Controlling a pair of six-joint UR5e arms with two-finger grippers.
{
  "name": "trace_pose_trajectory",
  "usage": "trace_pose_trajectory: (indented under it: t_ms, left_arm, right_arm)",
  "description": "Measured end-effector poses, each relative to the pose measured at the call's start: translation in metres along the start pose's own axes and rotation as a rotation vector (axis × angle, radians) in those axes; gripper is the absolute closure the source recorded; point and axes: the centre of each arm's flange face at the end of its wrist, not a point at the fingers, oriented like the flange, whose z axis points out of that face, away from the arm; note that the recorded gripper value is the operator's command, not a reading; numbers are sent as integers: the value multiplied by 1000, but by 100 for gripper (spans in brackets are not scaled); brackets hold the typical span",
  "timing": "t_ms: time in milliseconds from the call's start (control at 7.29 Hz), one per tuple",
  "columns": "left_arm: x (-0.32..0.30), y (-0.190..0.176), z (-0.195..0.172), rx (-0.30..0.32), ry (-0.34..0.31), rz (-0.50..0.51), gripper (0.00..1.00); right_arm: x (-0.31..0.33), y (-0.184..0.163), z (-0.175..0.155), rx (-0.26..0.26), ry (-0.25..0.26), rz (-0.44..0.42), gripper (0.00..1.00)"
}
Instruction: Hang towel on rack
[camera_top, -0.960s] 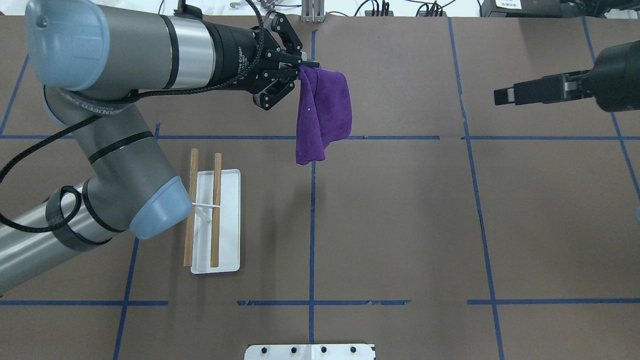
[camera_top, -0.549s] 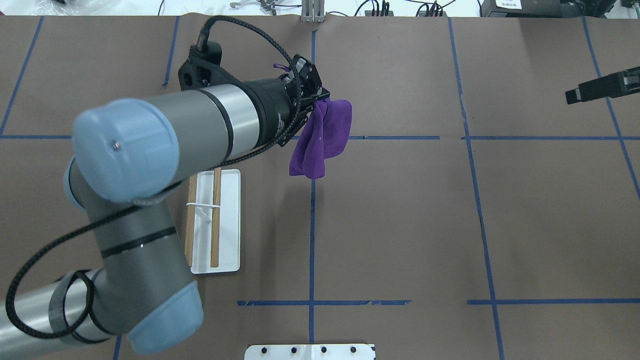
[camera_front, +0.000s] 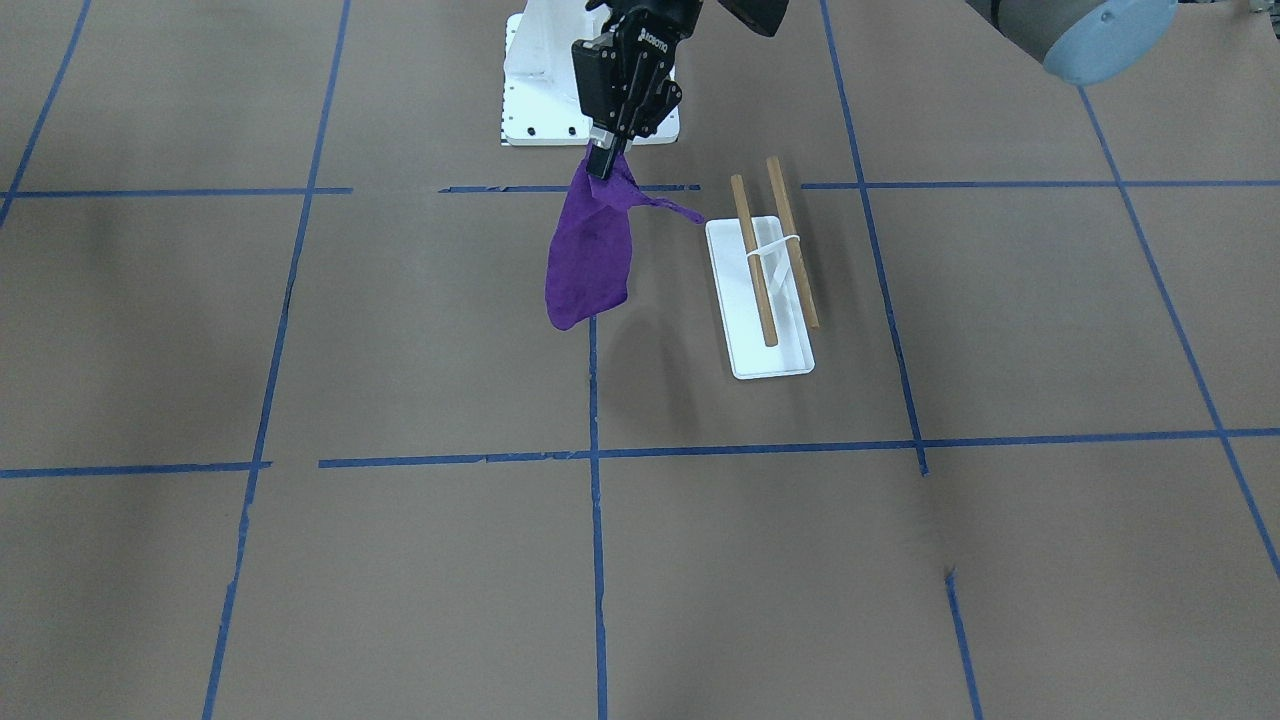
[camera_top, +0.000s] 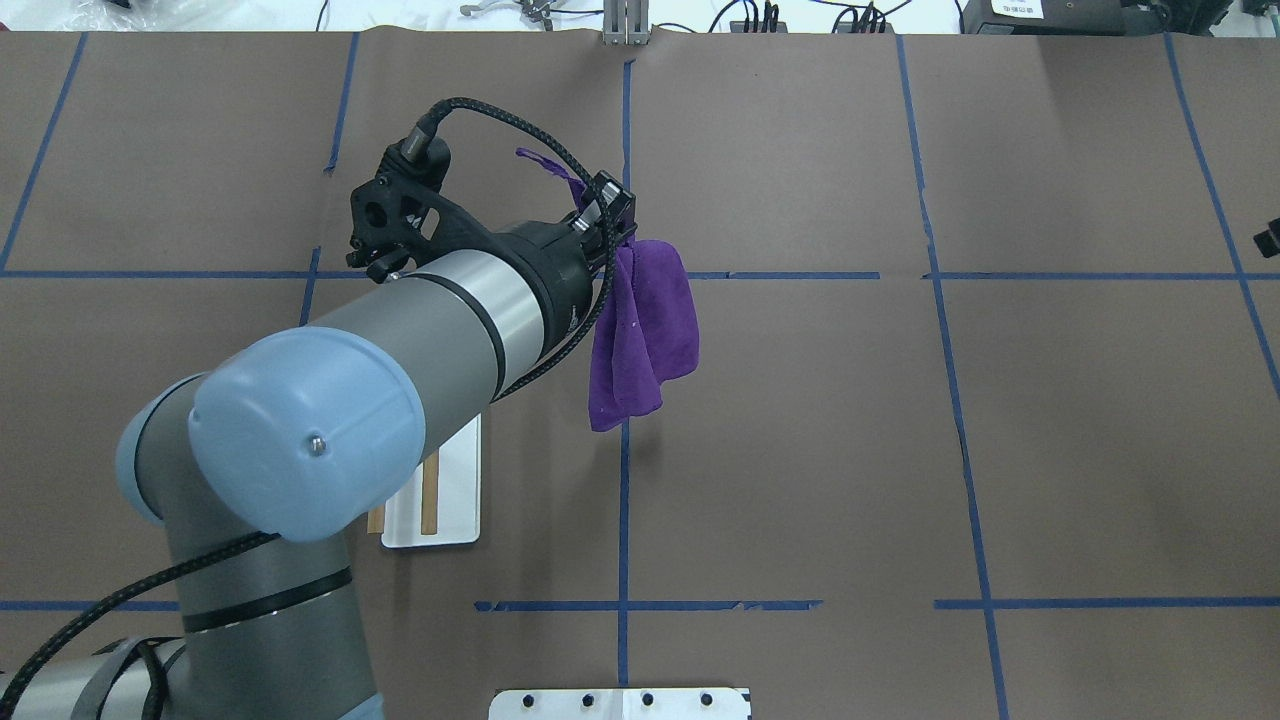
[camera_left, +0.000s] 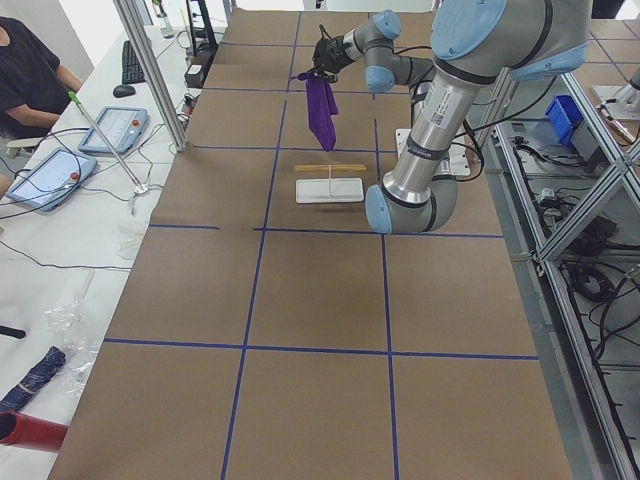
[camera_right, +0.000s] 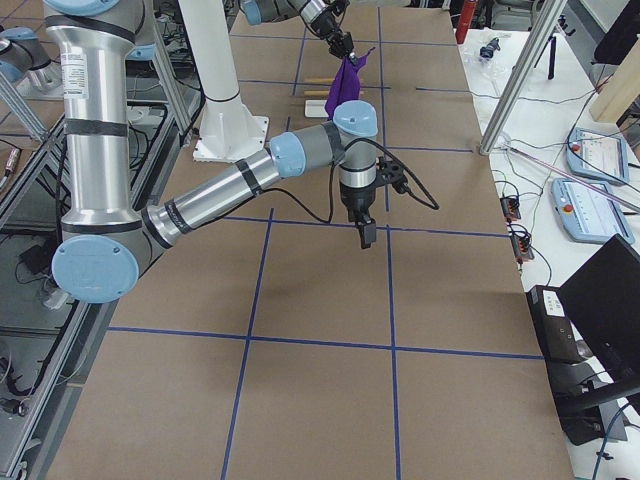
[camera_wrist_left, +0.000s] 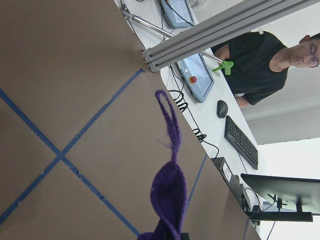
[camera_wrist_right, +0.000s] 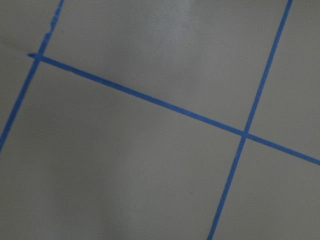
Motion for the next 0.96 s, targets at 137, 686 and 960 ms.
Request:
trace_pose_trajectory:
  t_ms: [137,686,960]
  left_arm:
    - [-13,8,-2,37,-59,58,100]
    - [-87,17,-20,97,-205,213,100]
    - [-112,-6,-40,120,-269,262,100]
  right_arm:
    - [14,10,10,-30,2,11,0]
    - [52,23,46,-108,-19,97,0]
    - [53,21,45,-103,-21,102,0]
